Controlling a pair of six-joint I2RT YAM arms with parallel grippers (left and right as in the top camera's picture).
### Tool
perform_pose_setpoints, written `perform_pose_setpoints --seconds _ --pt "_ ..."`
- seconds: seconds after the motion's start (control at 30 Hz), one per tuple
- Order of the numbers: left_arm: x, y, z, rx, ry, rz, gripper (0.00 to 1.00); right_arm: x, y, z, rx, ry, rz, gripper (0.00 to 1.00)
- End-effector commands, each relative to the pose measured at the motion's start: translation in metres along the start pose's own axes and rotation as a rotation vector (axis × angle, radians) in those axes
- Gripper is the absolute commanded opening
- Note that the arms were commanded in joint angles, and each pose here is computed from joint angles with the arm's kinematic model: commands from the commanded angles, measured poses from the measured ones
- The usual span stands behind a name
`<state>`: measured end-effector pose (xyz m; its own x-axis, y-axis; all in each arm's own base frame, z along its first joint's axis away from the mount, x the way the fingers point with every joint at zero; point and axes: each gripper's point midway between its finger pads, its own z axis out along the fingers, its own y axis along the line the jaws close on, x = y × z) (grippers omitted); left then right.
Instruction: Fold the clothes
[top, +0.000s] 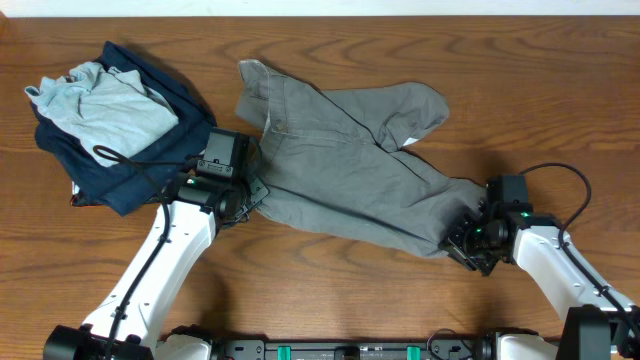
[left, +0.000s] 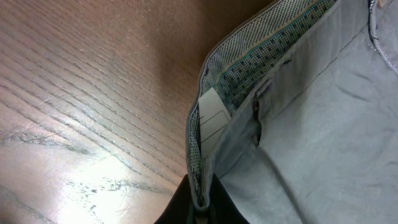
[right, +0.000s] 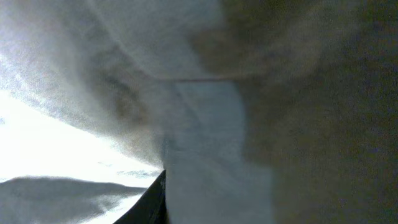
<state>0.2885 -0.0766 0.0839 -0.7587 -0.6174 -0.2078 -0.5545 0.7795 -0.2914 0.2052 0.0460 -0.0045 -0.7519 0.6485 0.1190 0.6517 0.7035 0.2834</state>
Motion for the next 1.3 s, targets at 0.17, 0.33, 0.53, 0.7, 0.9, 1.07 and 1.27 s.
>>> perform_pose_setpoints --seconds 0.17,0.33,0.53,0.7,0.9,1.07,1.27 --pt "0.000 0.006 0.003 -0.023 -0.001 0.011 0.06 -0.033 -0.016 -0.015 0.092 -0.153 -0.033 0.18" --pt "0.000 0.006 0.003 -0.023 -0.001 0.011 0.06 -0.031 -0.017 -0.015 0.097 -0.146 -0.039 0.27" --pt "0.001 0.006 0.003 -0.024 0.000 0.011 0.06 -0.021 -0.013 -0.009 0.103 -0.124 -0.077 0.42" --pt "0.001 0.006 0.003 -0.024 0.000 0.011 0.06 -0.016 -0.008 -0.001 0.100 -0.120 -0.098 0.44" --pt "0.001 0.006 0.003 -0.024 0.000 0.015 0.06 -0.019 -0.010 -0.001 0.119 -0.140 -0.101 0.26" --pt "0.001 0.006 0.003 -0.024 0.000 0.015 0.06 -0.028 -0.006 -0.002 0.108 -0.176 -0.118 0.01" --pt "-0.008 -0.005 -0.008 0.014 -0.034 0.164 0.06 -0.046 0.025 -0.037 0.047 -0.257 -0.225 0.01"
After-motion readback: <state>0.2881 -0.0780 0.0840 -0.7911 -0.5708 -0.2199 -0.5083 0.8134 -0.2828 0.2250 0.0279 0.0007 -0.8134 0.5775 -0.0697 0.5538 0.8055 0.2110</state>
